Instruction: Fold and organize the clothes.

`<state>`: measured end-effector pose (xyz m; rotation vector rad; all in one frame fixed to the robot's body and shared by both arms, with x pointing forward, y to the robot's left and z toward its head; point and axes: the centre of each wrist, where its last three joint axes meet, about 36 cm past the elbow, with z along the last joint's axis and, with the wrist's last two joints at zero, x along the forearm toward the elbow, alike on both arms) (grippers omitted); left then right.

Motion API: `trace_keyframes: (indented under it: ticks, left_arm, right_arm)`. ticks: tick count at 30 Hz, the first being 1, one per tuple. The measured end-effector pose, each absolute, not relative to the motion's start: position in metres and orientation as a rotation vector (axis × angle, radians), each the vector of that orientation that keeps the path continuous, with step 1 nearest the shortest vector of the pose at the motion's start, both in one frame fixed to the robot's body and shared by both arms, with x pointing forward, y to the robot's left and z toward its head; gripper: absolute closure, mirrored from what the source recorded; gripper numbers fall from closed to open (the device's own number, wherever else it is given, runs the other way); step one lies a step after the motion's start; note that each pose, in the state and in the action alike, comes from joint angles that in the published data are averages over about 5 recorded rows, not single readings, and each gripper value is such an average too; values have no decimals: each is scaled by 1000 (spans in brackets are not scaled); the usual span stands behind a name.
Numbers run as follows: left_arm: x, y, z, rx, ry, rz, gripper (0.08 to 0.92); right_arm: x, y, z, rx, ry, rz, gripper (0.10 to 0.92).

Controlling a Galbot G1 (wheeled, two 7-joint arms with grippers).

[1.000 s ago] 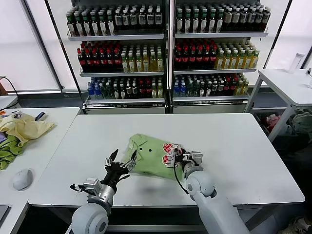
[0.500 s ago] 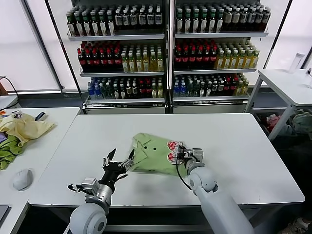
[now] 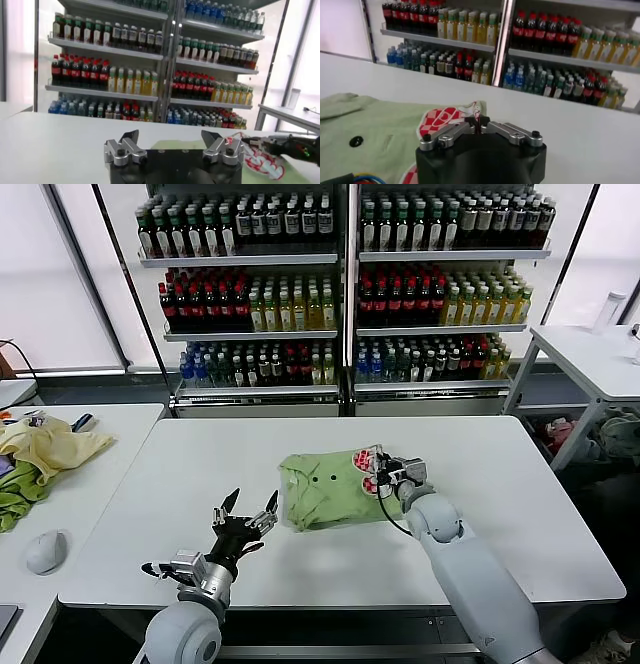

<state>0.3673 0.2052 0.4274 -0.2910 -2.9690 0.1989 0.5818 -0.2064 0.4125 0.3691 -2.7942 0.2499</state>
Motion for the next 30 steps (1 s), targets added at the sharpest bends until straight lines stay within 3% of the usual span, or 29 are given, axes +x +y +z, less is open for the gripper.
trace_keyframes:
  ticks: [9, 20, 23, 30]
  left_arm:
    - [360, 204, 430, -278, -3001, 170, 177]
    - [345, 195, 428, -260, -3049, 124, 177]
    - [341, 193, 426, -252, -3062, 112, 177]
    - [330, 191, 423, -220, -3084, 76, 177]
  right_arm:
    - [559, -226, 413, 284, -2955, 304, 588]
    - [468, -253, 411, 258, -3085, 219, 269]
    - [442, -261, 409, 250, -3105, 199, 214]
    - [395, -272, 406, 210, -3137, 174, 200]
